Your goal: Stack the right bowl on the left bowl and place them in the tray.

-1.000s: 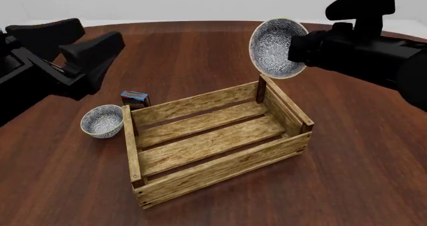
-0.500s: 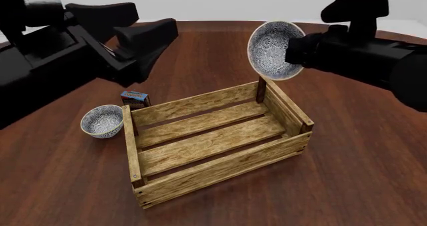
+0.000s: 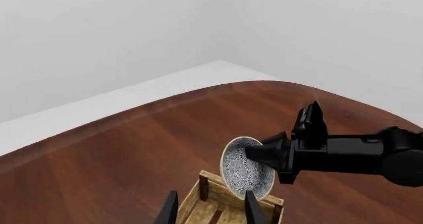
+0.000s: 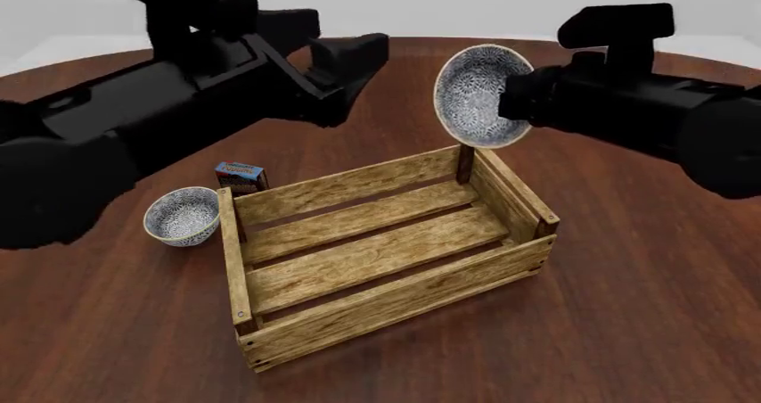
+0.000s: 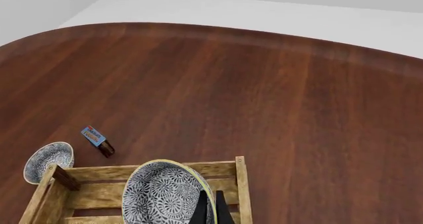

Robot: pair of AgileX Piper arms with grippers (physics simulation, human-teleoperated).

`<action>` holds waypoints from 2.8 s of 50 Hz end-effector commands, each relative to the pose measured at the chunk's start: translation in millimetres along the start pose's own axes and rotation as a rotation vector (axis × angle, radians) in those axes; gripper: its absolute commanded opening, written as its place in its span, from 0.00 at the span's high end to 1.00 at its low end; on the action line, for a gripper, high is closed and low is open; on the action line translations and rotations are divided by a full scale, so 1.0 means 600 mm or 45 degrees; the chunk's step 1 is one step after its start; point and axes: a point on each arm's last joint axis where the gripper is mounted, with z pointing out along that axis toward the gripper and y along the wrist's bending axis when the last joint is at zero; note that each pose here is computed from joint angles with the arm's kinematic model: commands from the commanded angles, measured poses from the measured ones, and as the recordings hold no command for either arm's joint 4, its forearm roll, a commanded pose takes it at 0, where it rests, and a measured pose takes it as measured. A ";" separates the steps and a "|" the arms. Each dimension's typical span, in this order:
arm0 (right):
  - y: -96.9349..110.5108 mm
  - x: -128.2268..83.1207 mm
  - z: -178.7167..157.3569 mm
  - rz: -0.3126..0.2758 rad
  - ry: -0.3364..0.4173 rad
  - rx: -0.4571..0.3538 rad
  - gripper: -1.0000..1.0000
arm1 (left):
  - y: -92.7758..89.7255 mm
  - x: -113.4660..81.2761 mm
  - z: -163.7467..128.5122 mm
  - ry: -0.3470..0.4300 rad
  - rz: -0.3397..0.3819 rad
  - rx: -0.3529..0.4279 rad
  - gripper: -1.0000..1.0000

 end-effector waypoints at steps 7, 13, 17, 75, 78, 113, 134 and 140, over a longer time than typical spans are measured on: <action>0.004 0.003 0.013 0.028 0.011 -0.007 1.00 | -0.003 0.030 0.072 0.077 -0.045 0.006 0.00; 0.002 0.006 0.018 0.029 0.018 -0.004 1.00 | 0.003 0.043 0.090 0.095 -0.063 -0.010 0.00; 0.003 0.007 0.020 0.029 0.021 -0.006 1.00 | 0.003 0.050 0.098 0.106 -0.073 -0.010 0.00; 0.002 0.014 0.030 0.023 0.042 -0.003 1.00 | 0.012 0.172 0.197 0.244 -0.208 -0.042 1.00; 0.002 0.013 0.030 0.022 0.042 -0.003 1.00 | 0.009 0.171 0.194 0.239 -0.211 -0.036 1.00; 0.011 0.005 0.009 0.017 0.019 -0.026 0.00 | 0.042 0.164 0.199 0.209 -0.212 -0.099 1.00; 0.030 -0.016 -0.057 0.021 -0.058 -0.087 0.00 | 0.114 0.140 0.167 0.204 -0.169 -0.244 1.00; 0.032 -0.021 -0.072 0.019 -0.076 -0.096 0.00 | 0.121 0.124 0.139 0.193 -0.167 -0.268 1.00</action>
